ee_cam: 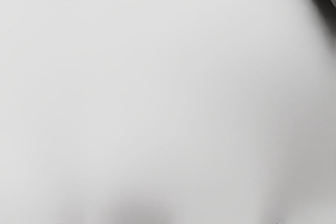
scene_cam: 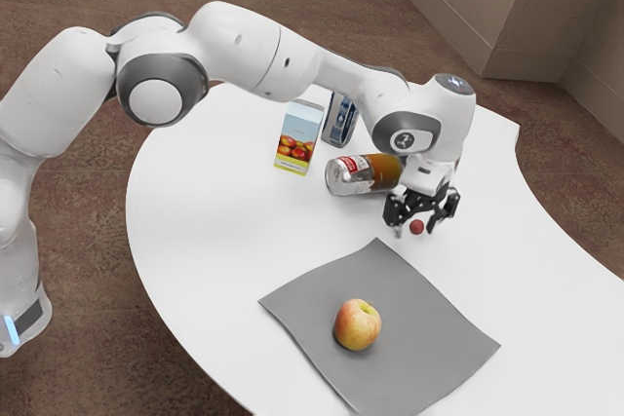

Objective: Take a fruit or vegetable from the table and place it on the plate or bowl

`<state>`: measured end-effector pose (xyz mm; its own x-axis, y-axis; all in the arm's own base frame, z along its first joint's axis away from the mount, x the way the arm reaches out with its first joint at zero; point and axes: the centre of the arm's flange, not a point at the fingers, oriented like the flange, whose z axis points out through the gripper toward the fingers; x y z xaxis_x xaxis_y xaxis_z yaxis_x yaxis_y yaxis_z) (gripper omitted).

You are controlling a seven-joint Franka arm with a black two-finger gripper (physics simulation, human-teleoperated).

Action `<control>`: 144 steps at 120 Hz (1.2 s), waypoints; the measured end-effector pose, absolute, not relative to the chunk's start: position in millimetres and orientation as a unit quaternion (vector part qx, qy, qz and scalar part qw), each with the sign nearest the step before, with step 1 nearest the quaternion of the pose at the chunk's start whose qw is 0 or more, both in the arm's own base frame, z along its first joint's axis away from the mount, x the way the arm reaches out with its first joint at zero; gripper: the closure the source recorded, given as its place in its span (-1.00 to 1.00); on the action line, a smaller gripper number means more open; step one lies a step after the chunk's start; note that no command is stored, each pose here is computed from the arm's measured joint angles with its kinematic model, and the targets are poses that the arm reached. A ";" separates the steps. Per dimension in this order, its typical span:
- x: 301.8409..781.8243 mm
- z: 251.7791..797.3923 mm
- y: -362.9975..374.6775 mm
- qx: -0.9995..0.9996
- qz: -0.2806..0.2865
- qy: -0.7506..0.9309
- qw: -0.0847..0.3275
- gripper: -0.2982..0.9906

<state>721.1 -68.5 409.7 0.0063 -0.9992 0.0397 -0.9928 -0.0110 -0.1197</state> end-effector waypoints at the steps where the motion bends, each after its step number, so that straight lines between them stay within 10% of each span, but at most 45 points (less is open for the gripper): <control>1: 721.1 409.7 -68.5 -0.709 -0.056 0.703 0.029 -0.10; 100: 722.0 419.2 -63.8 -0.713 -0.072 0.697 0.030 0.29; 144: 662.6 566.1 -66.4 -0.702 -0.096 0.703 0.058 0.31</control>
<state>662.6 -66.4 566.1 -0.0071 -0.9985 0.0543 -0.9762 -0.0049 -0.2167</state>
